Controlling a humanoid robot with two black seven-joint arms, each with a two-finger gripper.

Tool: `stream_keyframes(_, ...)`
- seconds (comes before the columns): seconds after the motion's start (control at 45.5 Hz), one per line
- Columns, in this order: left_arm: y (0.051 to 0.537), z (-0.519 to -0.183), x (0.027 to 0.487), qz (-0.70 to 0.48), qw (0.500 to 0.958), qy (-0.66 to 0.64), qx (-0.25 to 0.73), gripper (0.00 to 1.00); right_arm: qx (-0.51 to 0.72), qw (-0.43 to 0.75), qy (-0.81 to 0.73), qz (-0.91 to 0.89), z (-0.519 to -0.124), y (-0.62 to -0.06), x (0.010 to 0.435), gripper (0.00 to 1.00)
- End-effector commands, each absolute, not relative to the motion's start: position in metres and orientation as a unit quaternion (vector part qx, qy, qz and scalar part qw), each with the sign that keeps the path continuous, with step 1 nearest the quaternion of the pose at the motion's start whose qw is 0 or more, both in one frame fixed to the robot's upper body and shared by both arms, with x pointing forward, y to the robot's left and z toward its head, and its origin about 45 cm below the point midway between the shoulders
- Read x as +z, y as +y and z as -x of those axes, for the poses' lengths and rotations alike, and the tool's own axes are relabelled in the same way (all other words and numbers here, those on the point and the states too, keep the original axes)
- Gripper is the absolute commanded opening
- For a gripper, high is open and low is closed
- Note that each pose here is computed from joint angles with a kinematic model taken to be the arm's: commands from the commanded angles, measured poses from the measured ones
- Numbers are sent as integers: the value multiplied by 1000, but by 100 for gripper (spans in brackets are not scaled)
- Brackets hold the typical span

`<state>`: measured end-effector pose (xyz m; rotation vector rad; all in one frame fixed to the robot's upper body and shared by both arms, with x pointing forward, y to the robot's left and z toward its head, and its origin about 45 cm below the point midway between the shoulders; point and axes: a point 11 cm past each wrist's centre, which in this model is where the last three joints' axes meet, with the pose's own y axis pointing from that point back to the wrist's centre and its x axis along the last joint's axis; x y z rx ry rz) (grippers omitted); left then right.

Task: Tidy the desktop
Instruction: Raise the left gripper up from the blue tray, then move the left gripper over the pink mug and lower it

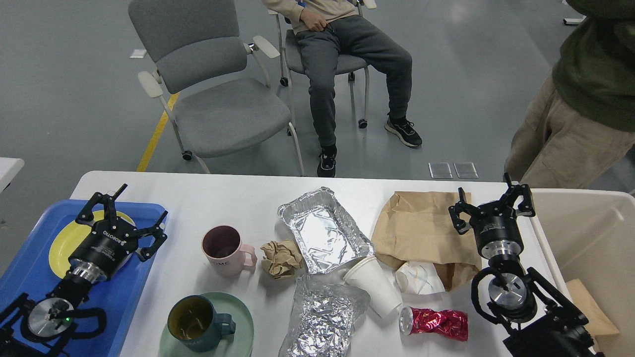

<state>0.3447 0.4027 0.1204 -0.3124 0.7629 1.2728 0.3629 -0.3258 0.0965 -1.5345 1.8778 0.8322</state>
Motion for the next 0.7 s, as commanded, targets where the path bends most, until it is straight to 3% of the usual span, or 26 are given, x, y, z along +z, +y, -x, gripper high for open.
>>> stream_keyframes(0.0,421,-360,134,14,763,309,568,97,311,285,702,574,-363,-326,97,100)
stream_keyframes(0.176,422,-387,168,-195,808,232,505,97,311,285,702,574,-363,-326,97,100)
stream_keyframes(0.307,419,-392,174,-308,809,198,461,97,311,285,702,574,-363,-326,97,100)
stream_keyframes(0.549,391,-416,226,-475,799,101,354,97,311,285,701,575,-363,-325,97,100)
stream_keyframes(0.681,353,-430,260,-551,785,34,282,97,311,285,702,574,-363,-326,97,100)
